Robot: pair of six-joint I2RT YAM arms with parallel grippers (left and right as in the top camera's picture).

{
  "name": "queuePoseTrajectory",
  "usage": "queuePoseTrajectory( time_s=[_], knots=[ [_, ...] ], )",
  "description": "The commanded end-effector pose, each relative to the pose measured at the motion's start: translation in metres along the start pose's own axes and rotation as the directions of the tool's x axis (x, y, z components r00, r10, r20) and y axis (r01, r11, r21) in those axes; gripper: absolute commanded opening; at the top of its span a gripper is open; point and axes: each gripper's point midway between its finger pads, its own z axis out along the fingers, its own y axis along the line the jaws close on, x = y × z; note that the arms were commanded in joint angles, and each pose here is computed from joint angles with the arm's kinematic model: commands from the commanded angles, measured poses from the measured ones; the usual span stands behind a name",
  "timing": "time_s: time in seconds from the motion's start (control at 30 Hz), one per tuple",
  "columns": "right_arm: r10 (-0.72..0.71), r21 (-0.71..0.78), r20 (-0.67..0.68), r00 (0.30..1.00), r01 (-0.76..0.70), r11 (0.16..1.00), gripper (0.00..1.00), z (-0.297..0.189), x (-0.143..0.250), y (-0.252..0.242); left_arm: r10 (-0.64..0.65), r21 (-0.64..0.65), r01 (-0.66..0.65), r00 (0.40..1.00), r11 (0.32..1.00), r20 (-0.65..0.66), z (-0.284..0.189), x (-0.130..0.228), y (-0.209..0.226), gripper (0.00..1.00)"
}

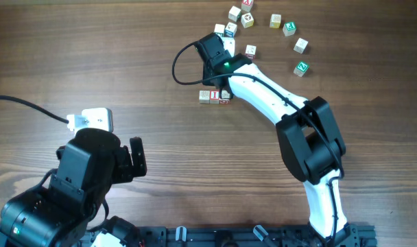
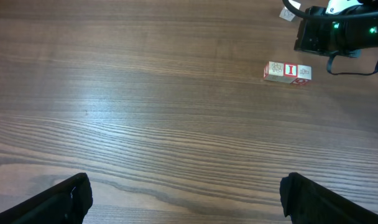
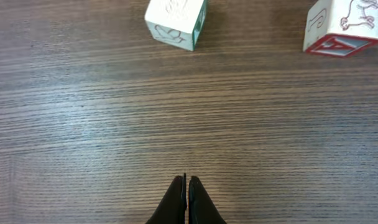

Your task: Form a horizontal line

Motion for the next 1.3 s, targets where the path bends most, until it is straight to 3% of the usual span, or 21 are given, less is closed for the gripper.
queuePoseTrajectory(
  time_s=[0.0, 0.27, 0.4, 0.53, 0.67, 1.0, 1.1, 1.17, 1.23, 1.27],
  knots=[
    [0.003, -0.010, -0.105, 0.994, -0.004, 1.000, 0.04, 0.029, 0.032, -0.002, -0.021, -0.010, 0.021, 1.000, 1.000, 0.008, 0.000, -0.001, 0.002, 1.00],
    [0.007, -0.021, -0.081, 0.997, -0.009, 1.000, 0.05, 0.031, 0.026, 0.002, -0.021, -0.010, 0.021, 1.000, 1.000, 0.007, 0.000, -0.001, 0.002, 1.00],
    [0.024, 0.031, 0.029, 0.999, -0.025, 0.999, 0.04, 0.010, -0.013, -0.007, -0.021, -0.010, 0.021, 1.000, 1.000, 0.007, 0.000, -0.001, 0.002, 1.00],
    [0.072, 0.037, 0.154, 0.985, -0.079, 0.996, 0.05, -0.050, -0.062, -0.023, -0.021, -0.010, 0.021, 1.000, 1.000, 0.007, 0.000, -0.001, 0.002, 1.00],
    [0.085, 0.111, 0.247, 0.965, -0.116, 0.987, 0.04, -0.132, -0.085, -0.060, -0.021, -0.010, 0.021, 1.000, 1.000, 0.008, 0.000, -0.001, 0.002, 1.00],
    [0.134, 0.130, 0.369, 0.920, -0.193, 0.973, 0.05, -0.302, -0.072, -0.135, -0.021, -0.010, 0.021, 1.000, 1.000, 0.008, 0.000, -0.001, 0.002, 1.00],
    [0.193, 0.106, 0.425, 0.884, -0.261, 0.960, 0.22, -0.353, -0.057, -0.163, -0.021, -0.010, 0.021, 1.000, 1.000, 0.007, 0.000, -0.001, 0.002, 1.00],
    [0.216, 0.098, 0.456, 0.863, -0.290, 0.952, 0.28, -0.375, -0.049, -0.178, -0.021, -0.010, 0.021, 1.000, 1.000, 0.007, 0.000, -0.001, 0.002, 1.00],
    [0.266, 0.069, 0.511, 0.818, -0.348, 0.935, 0.48, -0.409, -0.036, -0.200, -0.021, -0.010, 0.021, 1.000, 1.000, 0.007, 0.000, -0.001, 0.002, 1.00],
    [0.290, 0.037, 0.545, 0.787, -0.368, 0.929, 0.80, -0.430, -0.028, -0.212, -0.021, -0.010, 0.021, 1.000, 1.000, 0.008, 0.000, -0.001, 0.002, 1.00]
  ],
)
